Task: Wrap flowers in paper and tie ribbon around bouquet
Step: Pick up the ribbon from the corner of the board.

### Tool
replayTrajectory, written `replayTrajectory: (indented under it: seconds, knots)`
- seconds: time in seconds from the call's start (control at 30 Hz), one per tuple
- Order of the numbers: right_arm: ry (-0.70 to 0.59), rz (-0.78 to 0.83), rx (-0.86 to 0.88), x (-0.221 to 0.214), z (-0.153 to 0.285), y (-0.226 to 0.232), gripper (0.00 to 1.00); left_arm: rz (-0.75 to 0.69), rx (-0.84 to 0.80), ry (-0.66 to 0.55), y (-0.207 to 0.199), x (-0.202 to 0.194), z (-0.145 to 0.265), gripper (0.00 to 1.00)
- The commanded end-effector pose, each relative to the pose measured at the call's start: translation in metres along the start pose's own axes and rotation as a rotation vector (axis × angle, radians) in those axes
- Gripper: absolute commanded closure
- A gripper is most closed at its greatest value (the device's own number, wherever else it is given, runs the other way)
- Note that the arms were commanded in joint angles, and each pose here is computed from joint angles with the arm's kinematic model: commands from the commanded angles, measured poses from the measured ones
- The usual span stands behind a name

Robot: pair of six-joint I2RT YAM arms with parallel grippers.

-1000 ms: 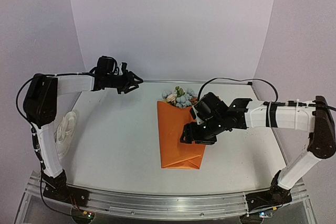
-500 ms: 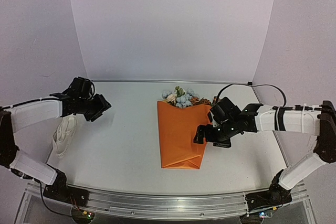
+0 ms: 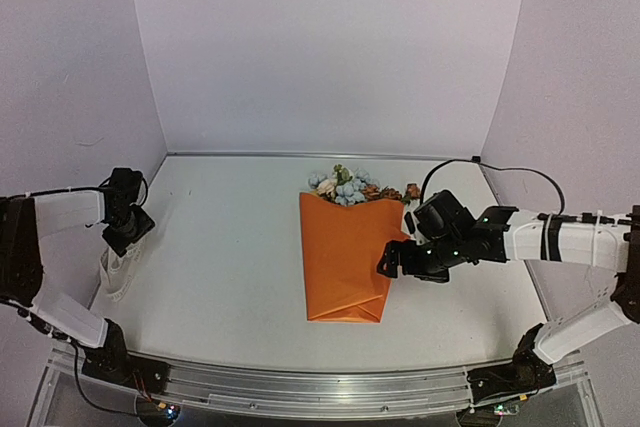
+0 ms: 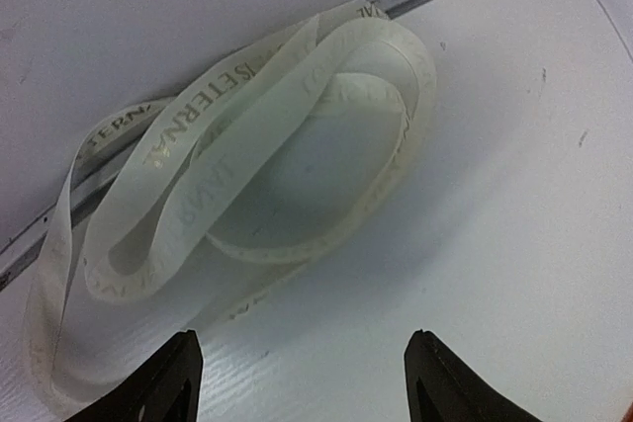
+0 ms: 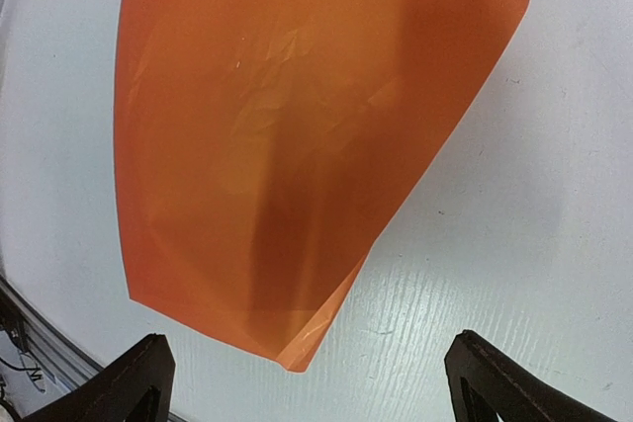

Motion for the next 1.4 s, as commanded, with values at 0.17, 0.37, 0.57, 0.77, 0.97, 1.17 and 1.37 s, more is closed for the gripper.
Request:
replayTrajectory:
  seconds: [0.17,0.37,0.57,0.77,0.97,1.17,1.37]
  knots:
    - [-0.088,0.054,0.026,0.009,0.016,0.004,0.02,-0.062,-0.100,-0.006,-0.038,0.077,-0.066,0.29]
    - [-0.107,0.067,0.018,0.013,0.018,0.005,0.02,-0.067,-0.103,0.057,-0.050,0.081,-0.095,0.50]
    - [-0.111,0.069,0.008,0.013,0.016,0.004,0.02,-0.020,-0.035,0.070,-0.040,0.074,-0.104,0.58]
    - [-0.101,0.063,-0.002,0.012,0.013,0.002,0.02,-0.005,-0.003,0.071,-0.036,0.070,-0.109,0.70]
    - [-0.099,0.059,-0.015,0.011,0.010,0.000,0.02,-0.004,-0.011,0.066,-0.037,0.071,-0.108,0.95]
    - [-0.108,0.051,-0.024,0.012,0.010,-0.001,0.02,-0.096,-0.256,0.074,-0.076,0.071,-0.073,1.00]
    - [-0.174,0.058,-0.058,0.016,0.020,-0.009,0.02,-0.378,-0.581,0.147,-0.160,0.003,0.011,1.00]
Point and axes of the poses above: each gripper's point midway between its finger pads, its own z axis back along the fingers, its own y axis along the line the jaws close on, x = y × z, the point moved 6 cm from there along z, back along the fingers, and after that the axes turned 8 degrees about -z, right-handed, at the moved point
